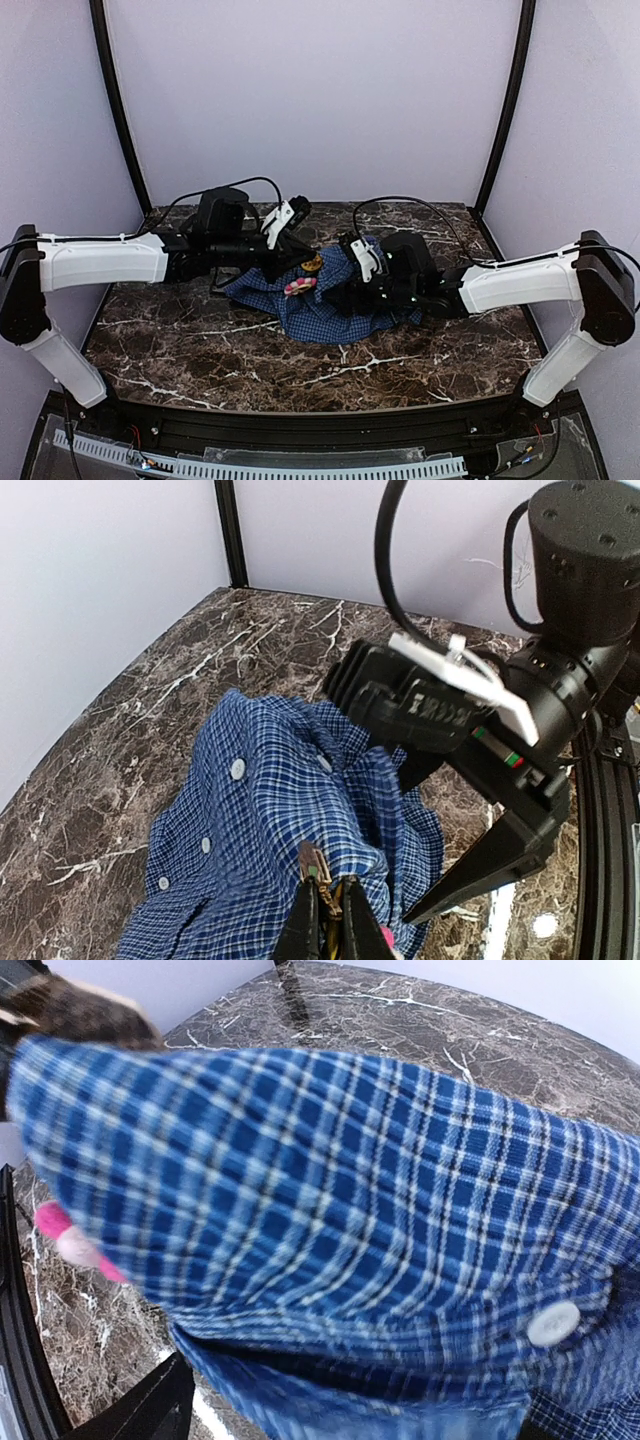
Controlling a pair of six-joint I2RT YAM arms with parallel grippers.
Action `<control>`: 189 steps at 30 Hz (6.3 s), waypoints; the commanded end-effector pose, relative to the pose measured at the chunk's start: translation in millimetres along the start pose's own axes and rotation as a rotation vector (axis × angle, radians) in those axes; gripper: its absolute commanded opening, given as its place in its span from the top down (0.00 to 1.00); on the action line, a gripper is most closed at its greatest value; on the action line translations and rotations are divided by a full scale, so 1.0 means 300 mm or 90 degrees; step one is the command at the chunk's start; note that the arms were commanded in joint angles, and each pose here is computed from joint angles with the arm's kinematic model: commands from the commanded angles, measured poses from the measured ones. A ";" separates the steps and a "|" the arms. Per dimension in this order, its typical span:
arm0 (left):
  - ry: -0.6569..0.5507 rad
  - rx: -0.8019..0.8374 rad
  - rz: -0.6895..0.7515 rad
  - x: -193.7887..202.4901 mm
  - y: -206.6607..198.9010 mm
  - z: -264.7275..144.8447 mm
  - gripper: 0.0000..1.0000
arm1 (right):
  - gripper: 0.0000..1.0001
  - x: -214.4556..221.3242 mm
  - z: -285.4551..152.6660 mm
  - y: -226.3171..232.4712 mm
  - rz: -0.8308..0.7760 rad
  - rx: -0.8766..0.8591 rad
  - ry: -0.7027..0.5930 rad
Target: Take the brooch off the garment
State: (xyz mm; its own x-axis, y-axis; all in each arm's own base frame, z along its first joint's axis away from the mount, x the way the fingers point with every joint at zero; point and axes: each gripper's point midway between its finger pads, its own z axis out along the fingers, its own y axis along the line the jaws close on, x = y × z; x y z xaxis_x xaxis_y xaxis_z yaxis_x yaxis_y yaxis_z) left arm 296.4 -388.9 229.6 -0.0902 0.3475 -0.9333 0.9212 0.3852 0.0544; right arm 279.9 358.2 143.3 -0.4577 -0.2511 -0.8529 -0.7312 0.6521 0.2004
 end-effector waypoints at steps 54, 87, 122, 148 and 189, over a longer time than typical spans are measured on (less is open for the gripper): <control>-0.024 0.047 -0.291 0.137 0.206 0.061 0.45 | 0.20 -0.128 -0.101 -0.065 -0.033 0.106 -0.089; 0.206 -0.044 0.001 0.416 -0.052 0.133 0.26 | 0.29 0.099 -0.141 -0.004 0.187 0.021 -0.065; 0.184 0.021 -0.027 0.441 -0.158 0.167 0.99 | 0.50 0.152 -0.022 0.077 0.327 -0.086 -0.047; 0.007 0.014 -0.088 0.240 -0.148 0.164 0.99 | 0.52 0.136 -0.035 0.034 0.401 -0.056 -0.090; 0.011 -0.036 -0.033 0.259 -0.168 0.190 0.99 | 0.81 0.125 0.011 -0.007 0.436 -0.014 -0.109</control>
State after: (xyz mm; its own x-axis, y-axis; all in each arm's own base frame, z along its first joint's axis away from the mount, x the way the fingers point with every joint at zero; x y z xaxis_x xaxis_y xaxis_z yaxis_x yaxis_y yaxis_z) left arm 268.0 -427.1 119.4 -0.1863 0.3564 -0.9156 0.8914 0.4531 -0.0051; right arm 262.6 348.8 109.0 -0.7467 0.3106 -0.5881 -0.3288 0.5963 0.7324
